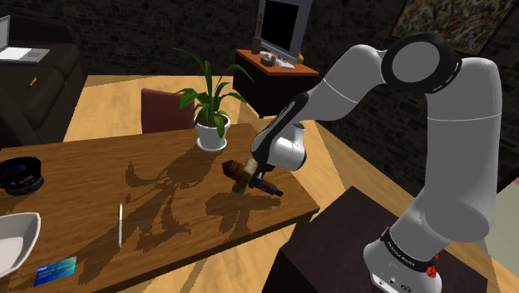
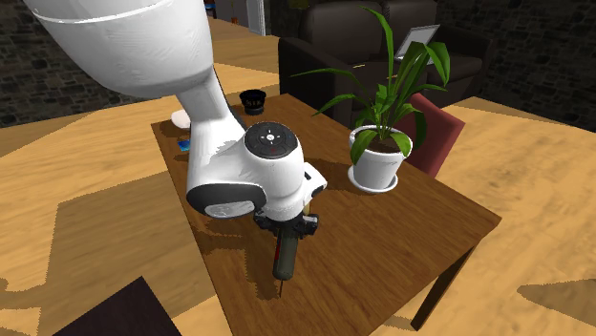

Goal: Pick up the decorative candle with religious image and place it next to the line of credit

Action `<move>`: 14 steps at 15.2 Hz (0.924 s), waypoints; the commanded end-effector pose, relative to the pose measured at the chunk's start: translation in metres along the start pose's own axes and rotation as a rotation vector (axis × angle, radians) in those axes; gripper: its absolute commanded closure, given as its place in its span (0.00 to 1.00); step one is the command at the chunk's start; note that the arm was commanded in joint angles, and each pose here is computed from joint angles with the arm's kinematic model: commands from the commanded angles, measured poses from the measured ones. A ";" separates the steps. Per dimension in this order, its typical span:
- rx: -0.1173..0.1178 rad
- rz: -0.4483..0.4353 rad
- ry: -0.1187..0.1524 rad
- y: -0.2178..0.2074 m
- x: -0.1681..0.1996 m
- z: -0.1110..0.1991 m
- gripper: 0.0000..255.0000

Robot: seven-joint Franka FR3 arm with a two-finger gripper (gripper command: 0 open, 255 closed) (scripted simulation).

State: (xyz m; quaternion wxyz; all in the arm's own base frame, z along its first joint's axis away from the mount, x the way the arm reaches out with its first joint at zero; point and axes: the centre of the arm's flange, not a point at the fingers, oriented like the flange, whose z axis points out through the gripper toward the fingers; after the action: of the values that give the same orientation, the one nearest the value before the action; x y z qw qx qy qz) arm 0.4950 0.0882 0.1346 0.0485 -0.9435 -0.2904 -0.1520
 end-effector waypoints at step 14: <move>0.000 0.000 0.000 0.000 0.018 -0.055 1.00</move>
State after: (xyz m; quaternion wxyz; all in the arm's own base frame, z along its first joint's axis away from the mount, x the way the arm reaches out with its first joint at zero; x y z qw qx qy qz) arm 0.4945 0.0883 0.1873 0.0486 -0.9435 -0.2906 -0.1517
